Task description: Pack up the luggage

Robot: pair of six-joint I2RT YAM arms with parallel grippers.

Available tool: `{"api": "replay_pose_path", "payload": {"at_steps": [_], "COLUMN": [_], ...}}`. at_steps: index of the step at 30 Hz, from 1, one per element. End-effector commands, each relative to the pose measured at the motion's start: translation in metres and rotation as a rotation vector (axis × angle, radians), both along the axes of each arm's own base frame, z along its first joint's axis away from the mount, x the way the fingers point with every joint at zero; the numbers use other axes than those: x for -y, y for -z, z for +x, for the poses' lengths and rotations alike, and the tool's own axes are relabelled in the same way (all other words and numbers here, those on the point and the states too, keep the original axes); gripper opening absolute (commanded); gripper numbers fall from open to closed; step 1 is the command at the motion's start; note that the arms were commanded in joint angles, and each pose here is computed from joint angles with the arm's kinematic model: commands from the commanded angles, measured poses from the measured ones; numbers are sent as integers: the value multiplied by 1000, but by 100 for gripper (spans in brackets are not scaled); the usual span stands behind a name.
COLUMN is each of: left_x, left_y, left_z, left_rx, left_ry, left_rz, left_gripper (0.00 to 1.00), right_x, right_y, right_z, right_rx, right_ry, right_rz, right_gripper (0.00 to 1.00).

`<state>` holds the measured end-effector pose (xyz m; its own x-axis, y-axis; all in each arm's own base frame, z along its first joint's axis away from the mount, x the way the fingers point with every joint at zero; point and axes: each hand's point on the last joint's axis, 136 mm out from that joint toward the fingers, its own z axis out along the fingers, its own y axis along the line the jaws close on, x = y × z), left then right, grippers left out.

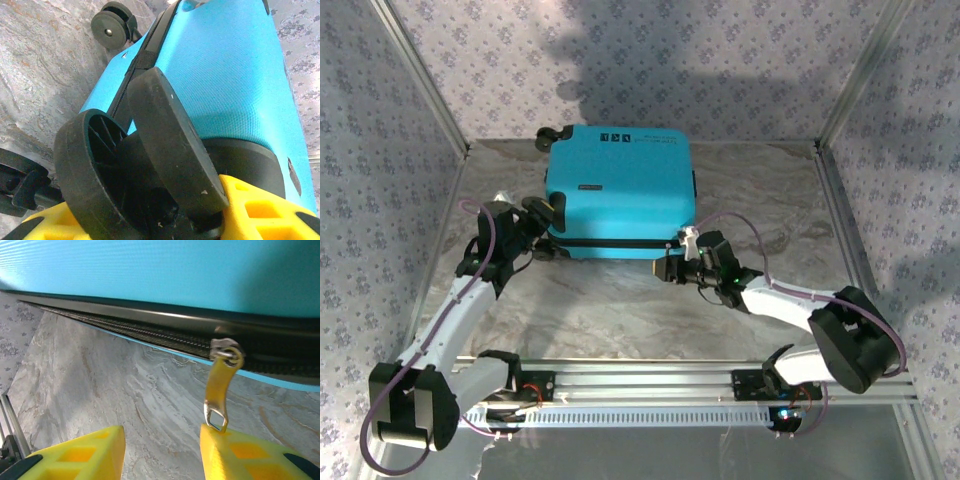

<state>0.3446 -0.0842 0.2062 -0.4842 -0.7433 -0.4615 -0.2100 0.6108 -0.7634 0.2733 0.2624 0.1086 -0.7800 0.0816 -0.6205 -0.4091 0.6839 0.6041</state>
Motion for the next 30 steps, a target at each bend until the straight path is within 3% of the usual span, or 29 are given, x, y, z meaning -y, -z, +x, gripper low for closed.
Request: {"api": "replay_pose_path", "payload": {"at_steps": [1, 22, 30], "left_x": [29, 30, 30], "left_y": [0, 2, 1], "left_z": [-19, -16, -16], "left_rx": [40, 31, 35], "left_ry": [254, 258, 260], "left_rz": [187, 187, 189], "left_gripper": [0, 0, 0], "right_x": [10, 18, 8], "right_y": [2, 12, -2], "right_z": [13, 26, 30], "right_rx": [3, -24, -2], "right_ry": [64, 65, 36], "right_rz": [0, 33, 63], "right_gripper": [45, 45, 44]}}
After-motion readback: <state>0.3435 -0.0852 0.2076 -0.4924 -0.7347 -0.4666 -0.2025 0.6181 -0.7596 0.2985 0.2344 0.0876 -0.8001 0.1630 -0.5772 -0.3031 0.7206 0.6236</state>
